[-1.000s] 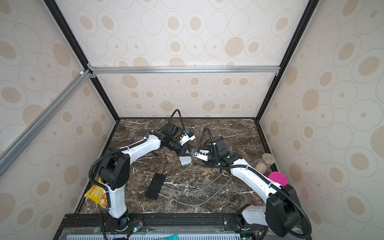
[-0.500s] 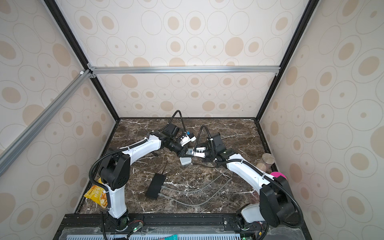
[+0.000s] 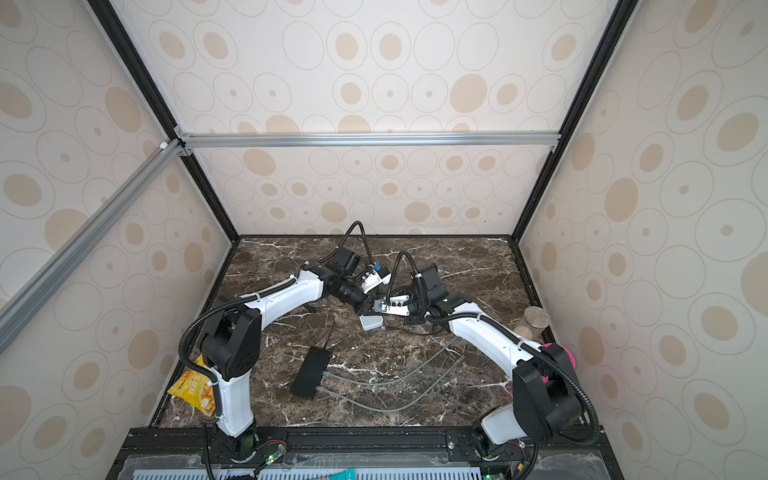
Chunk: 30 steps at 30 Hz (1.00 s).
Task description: Insert the plug into the switch port
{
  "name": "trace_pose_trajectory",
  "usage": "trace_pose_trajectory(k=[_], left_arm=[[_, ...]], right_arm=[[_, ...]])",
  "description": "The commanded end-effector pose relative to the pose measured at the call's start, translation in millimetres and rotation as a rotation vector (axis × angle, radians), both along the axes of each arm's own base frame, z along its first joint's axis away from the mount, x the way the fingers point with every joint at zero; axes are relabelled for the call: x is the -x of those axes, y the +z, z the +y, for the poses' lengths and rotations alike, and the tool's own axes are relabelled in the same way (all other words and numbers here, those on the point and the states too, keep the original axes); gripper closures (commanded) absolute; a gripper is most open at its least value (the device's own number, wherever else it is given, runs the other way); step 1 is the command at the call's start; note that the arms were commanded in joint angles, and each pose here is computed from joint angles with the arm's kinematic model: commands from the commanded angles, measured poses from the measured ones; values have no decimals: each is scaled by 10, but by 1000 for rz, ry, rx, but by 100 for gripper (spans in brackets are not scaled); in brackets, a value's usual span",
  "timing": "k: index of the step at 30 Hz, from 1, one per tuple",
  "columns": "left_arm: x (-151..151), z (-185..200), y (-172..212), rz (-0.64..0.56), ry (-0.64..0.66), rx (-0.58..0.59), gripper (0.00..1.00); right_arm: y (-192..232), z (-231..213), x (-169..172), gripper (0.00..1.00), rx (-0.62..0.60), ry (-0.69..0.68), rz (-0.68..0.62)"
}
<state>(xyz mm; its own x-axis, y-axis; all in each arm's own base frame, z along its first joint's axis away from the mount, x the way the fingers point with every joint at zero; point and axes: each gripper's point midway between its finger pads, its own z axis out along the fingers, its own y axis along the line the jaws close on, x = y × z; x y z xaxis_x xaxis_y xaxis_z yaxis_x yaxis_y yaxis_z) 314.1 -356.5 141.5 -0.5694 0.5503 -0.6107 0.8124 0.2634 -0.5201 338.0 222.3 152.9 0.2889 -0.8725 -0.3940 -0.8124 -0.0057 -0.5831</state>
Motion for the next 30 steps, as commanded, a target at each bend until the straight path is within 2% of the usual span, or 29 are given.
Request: trace_pose_trajectory(k=[1,14,23,30], left_arm=[[17,-70,82,-19,-44,24,100],[27,-67,73,-20,-46,19,100],[7,-52,57,-32,-39,2,100],[-90,-5,8,-63,1,-40,100]], right_arm=[[55,25,-53,77,16,30,-21],[-2,63,45,80,20,83,17],[24,63,127,91,0,96,21],[77,86,277,97,-39,114,76]])
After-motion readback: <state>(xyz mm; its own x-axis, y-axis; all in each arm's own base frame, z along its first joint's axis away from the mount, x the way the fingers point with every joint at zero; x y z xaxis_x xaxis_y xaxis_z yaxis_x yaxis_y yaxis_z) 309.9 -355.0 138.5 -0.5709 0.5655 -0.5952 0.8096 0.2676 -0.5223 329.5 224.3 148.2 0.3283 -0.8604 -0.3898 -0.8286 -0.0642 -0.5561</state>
